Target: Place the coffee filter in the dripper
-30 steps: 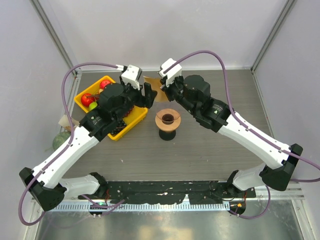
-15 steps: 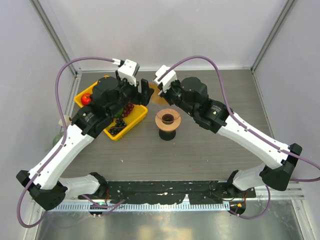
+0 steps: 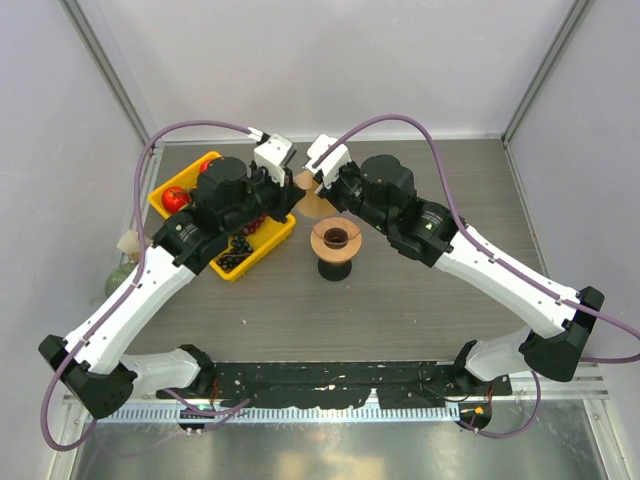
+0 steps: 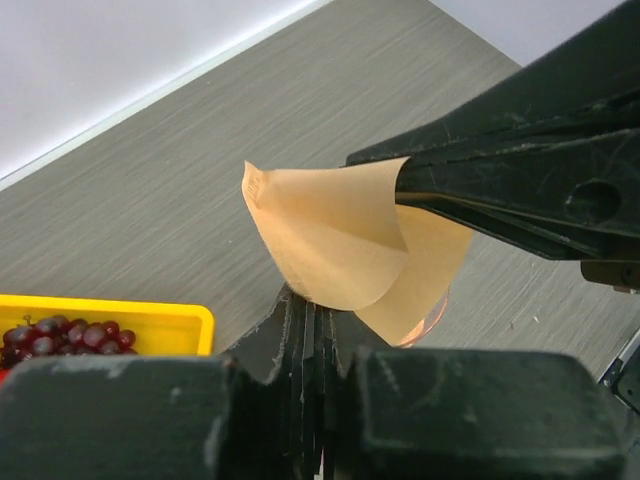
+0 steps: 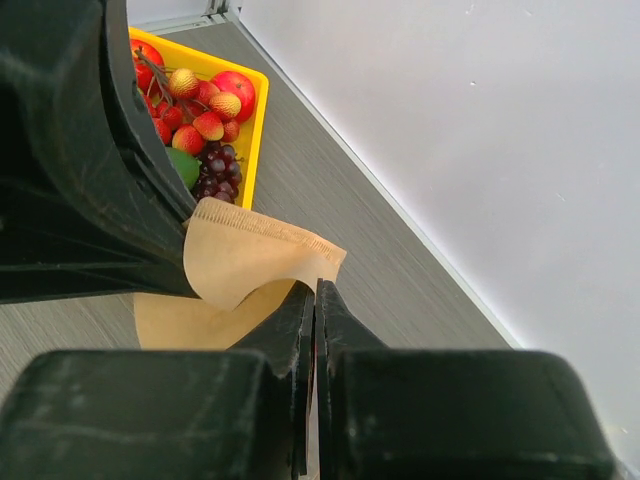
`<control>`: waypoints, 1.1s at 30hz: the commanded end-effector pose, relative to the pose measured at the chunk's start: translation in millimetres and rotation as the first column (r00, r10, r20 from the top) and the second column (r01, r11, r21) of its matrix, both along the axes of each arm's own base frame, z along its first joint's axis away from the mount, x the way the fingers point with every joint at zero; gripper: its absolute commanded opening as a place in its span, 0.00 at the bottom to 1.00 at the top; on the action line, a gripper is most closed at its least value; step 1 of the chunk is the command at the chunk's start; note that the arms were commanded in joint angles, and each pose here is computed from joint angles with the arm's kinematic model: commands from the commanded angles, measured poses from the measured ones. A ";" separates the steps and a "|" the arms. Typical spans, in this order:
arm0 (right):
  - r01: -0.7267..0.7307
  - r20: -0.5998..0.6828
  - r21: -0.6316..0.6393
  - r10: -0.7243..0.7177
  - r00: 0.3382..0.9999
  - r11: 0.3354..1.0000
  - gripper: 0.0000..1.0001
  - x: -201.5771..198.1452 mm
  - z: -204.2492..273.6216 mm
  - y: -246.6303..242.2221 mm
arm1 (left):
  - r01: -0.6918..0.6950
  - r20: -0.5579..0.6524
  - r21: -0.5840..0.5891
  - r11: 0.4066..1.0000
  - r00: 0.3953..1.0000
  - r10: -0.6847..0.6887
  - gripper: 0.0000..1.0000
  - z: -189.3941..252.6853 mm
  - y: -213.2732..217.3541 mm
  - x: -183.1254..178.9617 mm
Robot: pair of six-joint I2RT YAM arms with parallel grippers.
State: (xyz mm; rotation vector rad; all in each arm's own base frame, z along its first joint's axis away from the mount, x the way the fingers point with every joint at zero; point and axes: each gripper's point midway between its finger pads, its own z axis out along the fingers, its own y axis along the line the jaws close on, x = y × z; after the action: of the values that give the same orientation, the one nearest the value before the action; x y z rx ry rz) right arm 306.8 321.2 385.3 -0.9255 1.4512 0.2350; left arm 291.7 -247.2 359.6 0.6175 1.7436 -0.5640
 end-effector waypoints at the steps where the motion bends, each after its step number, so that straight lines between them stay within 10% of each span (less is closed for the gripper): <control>1: -0.024 0.065 0.089 0.019 0.998 0.996 0.05 -9.0 40.2 -2.7 | 0.055 0.085 -0.026 0.998 0.995 -0.053 0.00 18.5 -2.9 -6.2; 7: -0.066 0.028 0.074 0.064 0.998 0.995 0.05 -15.1 31.1 2.7 | -0.001 0.126 -0.034 0.999 0.992 0.005 0.58 24.6 5.3 0.3; 33: -0.171 0.010 -0.061 0.172 0.985 0.983 0.05 -26.4 10.2 9.9 | -0.014 0.204 0.099 0.995 0.979 -0.006 0.77 19.5 29.6 5.1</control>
State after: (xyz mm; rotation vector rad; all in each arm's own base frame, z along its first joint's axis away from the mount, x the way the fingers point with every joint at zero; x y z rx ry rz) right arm 288.1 327.9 368.9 -1.0909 1.4608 0.2880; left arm 302.6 -221.4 356.8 0.6979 1.6572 -0.3802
